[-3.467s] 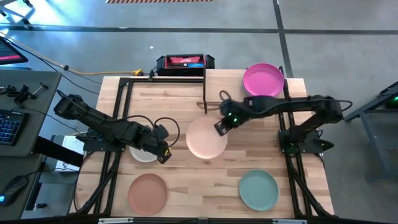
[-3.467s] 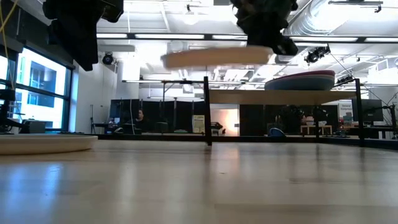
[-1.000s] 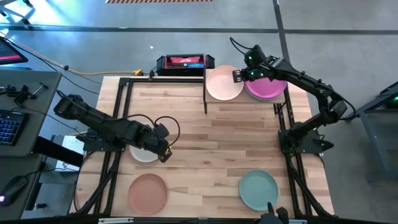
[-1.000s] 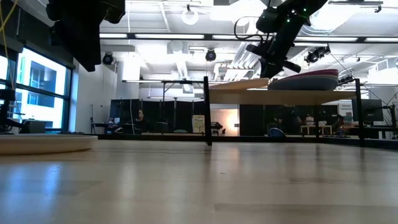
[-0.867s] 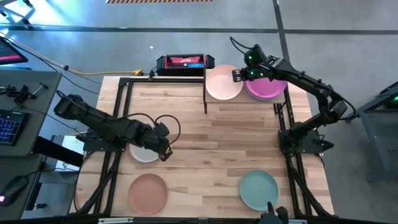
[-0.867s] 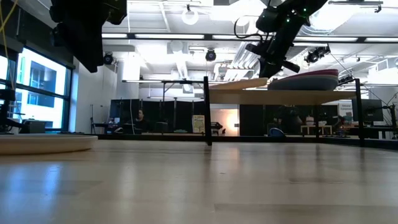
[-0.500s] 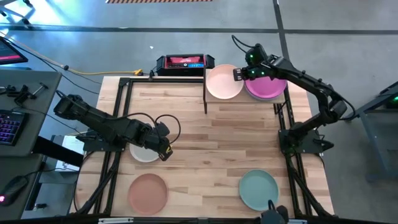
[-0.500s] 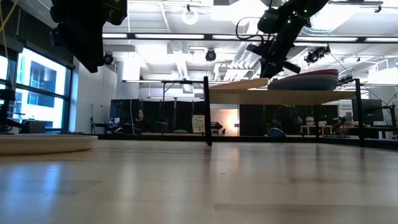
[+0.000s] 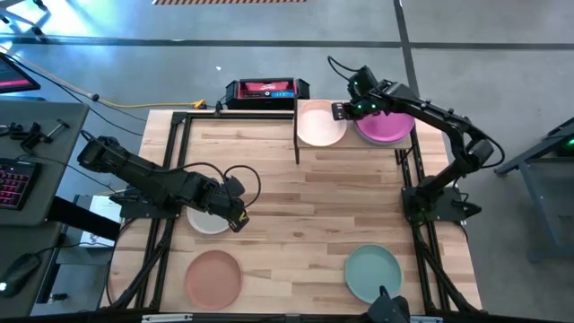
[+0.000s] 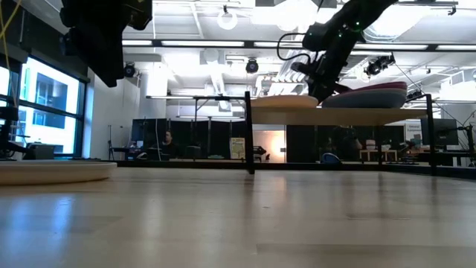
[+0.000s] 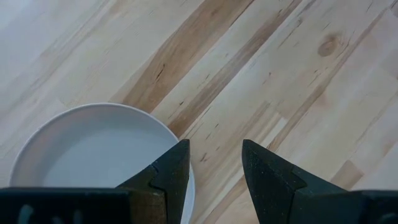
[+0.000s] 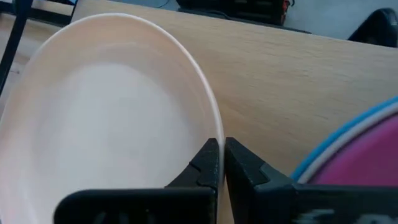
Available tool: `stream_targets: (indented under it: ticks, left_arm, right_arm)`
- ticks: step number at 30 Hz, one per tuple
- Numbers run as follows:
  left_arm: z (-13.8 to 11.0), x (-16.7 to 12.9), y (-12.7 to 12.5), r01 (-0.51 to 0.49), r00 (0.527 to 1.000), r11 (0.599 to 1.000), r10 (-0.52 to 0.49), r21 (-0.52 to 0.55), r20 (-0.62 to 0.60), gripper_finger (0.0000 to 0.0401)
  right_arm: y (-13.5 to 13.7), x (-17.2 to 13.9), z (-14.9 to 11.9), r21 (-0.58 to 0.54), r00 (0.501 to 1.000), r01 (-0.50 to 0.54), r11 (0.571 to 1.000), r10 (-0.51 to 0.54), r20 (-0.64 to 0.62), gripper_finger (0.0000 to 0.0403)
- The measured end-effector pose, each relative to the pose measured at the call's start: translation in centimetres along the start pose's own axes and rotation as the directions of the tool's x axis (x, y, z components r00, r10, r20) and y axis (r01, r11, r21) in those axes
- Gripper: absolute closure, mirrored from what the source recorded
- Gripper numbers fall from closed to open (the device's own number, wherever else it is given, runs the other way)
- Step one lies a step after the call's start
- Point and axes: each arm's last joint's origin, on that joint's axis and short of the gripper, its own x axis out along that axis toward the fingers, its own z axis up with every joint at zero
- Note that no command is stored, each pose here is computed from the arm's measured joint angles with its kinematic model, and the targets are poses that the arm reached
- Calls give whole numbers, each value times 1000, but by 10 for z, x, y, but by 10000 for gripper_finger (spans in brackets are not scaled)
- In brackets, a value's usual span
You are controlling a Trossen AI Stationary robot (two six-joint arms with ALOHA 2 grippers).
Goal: Place and stack plates onto a shelf
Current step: Put the light orange plate on the shelf
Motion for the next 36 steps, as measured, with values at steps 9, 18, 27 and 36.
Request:
stream_targets:
  ticks: [9, 18, 27, 36]
  left_arm:
    - [0, 0, 0, 0, 1000, 1000, 0, 10, 0, 263]
    - [0, 0, 0, -1, 1000, 1000, 1, 21, 0, 263]
    - [0, 0, 0, -1, 1000, 1000, 1, 21, 0, 263]
    - [0, 0, 0, -1, 1000, 1000, 1, 21, 0, 263]
  right_arm:
    - [-1, -5, 0, -25, 999, 38, 999, -37, 31, 402]
    - [-1, -5, 0, -21, 999, 25, 999, -25, 21, 402]
    - [-4, -6, 1, 38, 1000, 2, 999, -2, 9, 402]
    - [-4, -6, 0, 44, 1000, 10, 999, -10, 4, 402]
